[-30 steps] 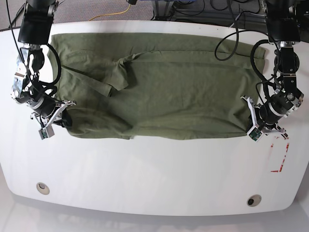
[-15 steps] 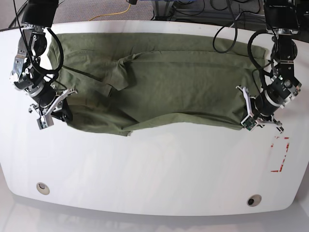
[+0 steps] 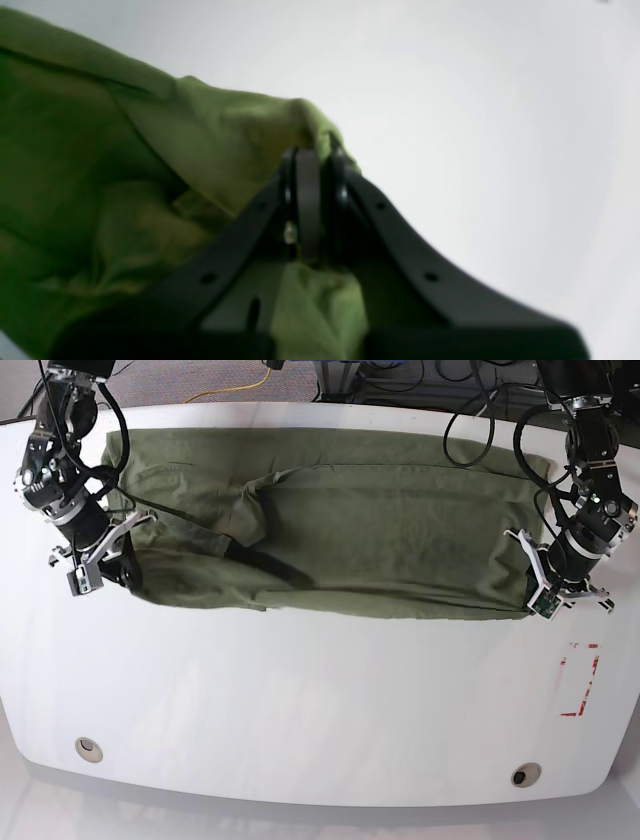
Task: Layout the t-shirt on the table in an organized manner, then fold the t-shirt properly
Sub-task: 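Hold both shirt corners and lift them, folding the shirt over itself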
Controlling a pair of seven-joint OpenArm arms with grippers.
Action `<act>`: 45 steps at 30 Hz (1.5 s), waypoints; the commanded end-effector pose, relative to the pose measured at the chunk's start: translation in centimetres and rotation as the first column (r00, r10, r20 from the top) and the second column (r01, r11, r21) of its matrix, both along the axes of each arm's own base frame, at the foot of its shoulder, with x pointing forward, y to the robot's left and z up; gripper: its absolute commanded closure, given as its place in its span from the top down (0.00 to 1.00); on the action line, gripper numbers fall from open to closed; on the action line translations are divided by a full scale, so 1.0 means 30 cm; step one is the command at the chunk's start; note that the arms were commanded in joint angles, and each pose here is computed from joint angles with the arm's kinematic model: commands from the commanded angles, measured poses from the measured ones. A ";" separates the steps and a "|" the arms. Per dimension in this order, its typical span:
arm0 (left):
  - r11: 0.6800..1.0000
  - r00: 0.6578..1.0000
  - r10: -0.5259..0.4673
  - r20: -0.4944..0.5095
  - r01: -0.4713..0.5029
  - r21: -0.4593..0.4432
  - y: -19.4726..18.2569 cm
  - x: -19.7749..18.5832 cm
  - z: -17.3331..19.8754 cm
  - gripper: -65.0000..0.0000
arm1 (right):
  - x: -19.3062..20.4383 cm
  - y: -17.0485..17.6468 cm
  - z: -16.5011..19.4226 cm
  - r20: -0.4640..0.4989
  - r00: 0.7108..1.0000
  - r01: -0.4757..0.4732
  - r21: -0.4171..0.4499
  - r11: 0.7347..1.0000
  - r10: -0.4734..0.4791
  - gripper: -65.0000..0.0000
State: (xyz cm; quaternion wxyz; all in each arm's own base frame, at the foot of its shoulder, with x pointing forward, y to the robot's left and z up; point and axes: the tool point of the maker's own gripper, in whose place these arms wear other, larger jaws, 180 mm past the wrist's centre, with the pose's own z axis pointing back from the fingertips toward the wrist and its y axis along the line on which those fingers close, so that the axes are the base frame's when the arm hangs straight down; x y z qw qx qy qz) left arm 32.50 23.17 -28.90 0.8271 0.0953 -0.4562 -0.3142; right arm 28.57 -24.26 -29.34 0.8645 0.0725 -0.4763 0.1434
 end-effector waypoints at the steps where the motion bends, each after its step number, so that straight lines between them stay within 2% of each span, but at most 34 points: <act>1: 1.000 0.999 0.005 0.052 -0.005 0.002 0.015 0.011 0.052 0.00 | -0.001 0.003 0.043 0.041 0.999 -0.016 -0.008 1.000 0.016 0.00; 8: 1.000 1.000 0.028 0.009 -0.028 0.004 0.041 -0.039 0.006 0.00 | -0.051 0.009 -0.005 -0.007 1.000 -0.013 0.002 1.000 0.013 0.00; 14: 1.000 0.999 0.029 -0.030 -0.029 0.005 0.043 -0.078 -0.034 0.00 | -0.081 -0.045 0.003 0.006 0.998 0.061 0.011 0.998 -0.061 0.00; 26: 0.999 0.994 0.033 -0.106 -0.032 0.017 0.054 -0.152 -0.107 0.00 | -0.113 -0.064 -0.060 -0.051 0.995 0.089 0.028 0.996 -0.088 0.01; 33: 0.999 0.991 0.036 -0.130 -0.033 0.020 0.058 -0.177 -0.128 0.00 | -0.123 -0.077 -0.082 -0.070 0.992 0.105 0.034 0.994 -0.102 0.01; 45: 0.994 0.987 0.097 -0.128 -0.091 0.053 0.145 -0.202 -0.113 0.00 | -0.153 -0.083 -0.103 -0.099 0.990 0.103 0.024 0.994 -0.100 0.01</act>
